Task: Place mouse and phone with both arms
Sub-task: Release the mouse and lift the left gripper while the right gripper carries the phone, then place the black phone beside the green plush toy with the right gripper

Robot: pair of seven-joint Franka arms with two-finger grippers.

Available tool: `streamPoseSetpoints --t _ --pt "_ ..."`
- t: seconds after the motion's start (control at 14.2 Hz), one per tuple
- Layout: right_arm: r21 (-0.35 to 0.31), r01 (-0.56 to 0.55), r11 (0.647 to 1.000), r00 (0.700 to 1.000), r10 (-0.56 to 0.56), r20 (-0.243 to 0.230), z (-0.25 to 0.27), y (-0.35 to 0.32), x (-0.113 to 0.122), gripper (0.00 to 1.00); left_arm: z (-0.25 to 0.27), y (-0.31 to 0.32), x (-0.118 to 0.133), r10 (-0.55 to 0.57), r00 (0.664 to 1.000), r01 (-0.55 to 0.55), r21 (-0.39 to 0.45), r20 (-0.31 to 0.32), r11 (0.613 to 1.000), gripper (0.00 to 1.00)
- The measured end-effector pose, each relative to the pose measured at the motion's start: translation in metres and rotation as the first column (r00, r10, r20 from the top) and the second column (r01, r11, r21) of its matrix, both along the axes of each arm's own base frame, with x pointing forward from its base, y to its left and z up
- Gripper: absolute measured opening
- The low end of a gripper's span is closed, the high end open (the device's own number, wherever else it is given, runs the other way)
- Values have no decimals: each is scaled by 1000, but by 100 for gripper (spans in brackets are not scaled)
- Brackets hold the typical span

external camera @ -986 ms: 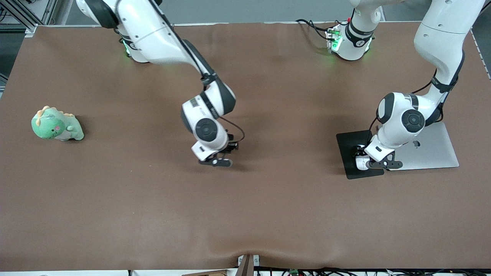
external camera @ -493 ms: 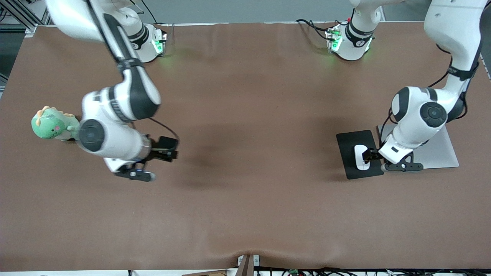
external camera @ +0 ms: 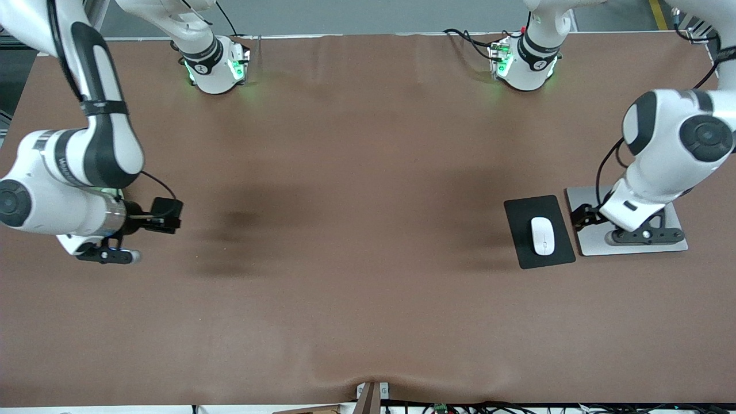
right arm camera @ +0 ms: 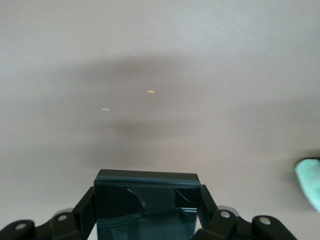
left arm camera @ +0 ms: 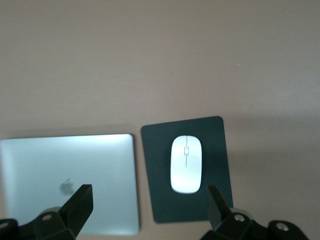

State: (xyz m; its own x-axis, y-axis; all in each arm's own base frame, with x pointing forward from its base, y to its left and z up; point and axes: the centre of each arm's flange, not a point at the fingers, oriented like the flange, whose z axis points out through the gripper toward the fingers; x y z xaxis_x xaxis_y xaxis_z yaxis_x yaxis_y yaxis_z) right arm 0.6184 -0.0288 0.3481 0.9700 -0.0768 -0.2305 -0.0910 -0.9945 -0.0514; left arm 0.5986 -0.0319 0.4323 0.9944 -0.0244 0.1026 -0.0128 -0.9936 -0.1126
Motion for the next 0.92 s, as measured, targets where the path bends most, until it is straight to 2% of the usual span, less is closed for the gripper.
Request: streamPoseSetpoints --t 0.14,0.35,0.49,0.63,0.92 --pt "-29 -18 999 1000 17 -19 -20 -36 -12 82 37 0 -8 21 1000 -21 0 -3 1000 100" --pt "-89 -38 995 999 40 15 -53 -55 -24 82 93 2 -20 56 996 -55 6 -73 998 100" --pt "-95 -30 995 999 33 25 -84 -62 -36 82 139 1 -25 68 994 -68 -2 -82 998 100" --pt "-96 -17 995 1000 18 16 -113 -71 -48 82 177 -1 -31 63 995 -65 -19 -74 998 100" --pt "-92 2 996 1000 -2 -8 -155 -100 -60 82 203 -6 -36 53 996 -56 -47 -71 997 100"
